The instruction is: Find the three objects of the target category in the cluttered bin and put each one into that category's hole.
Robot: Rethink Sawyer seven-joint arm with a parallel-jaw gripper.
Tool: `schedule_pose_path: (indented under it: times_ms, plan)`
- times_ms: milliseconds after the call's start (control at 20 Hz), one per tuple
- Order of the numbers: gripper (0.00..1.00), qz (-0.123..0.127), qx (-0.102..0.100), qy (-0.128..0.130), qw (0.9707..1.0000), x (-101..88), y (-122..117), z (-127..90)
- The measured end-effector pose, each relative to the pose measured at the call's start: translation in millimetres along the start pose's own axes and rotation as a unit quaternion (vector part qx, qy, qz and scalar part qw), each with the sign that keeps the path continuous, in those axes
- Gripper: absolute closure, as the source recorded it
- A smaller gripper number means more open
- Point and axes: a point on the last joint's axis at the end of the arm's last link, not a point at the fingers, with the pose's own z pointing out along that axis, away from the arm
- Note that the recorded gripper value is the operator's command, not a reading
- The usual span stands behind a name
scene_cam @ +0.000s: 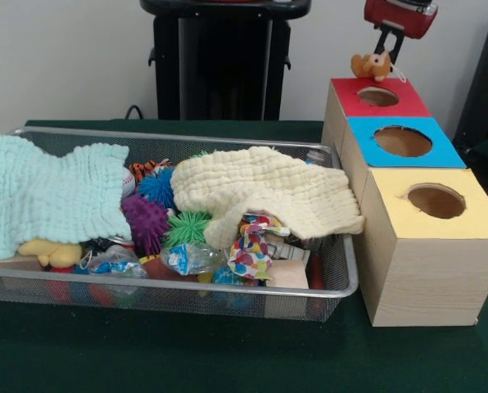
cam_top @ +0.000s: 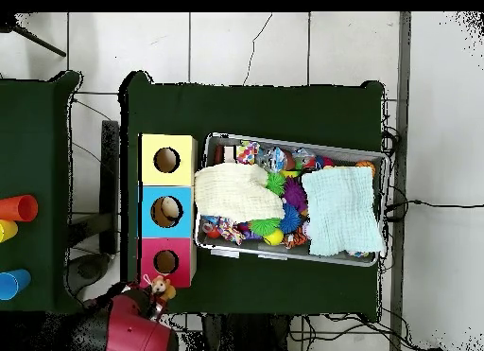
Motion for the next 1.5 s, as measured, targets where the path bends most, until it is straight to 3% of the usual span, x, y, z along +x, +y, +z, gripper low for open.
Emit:
schedule_pose_path:
  times_ms: [550, 850, 1200, 1500]
  plan:
    - [1.00, -0.009, -0.022, -0.012, 0.9996, -41.5, 23.7, -25.3]
    - [1.00, -0.015, -0.036, -0.035, 0.9986, -67.9, 37.1, -39.3]
    - [1.00, -0.003, -0.044, -0.046, 0.9980, -93.5, 35.3, -45.8]
    - [1.00, 0.002, -0.043, -0.045, 0.9981, -98.6, 31.1, -43.7]
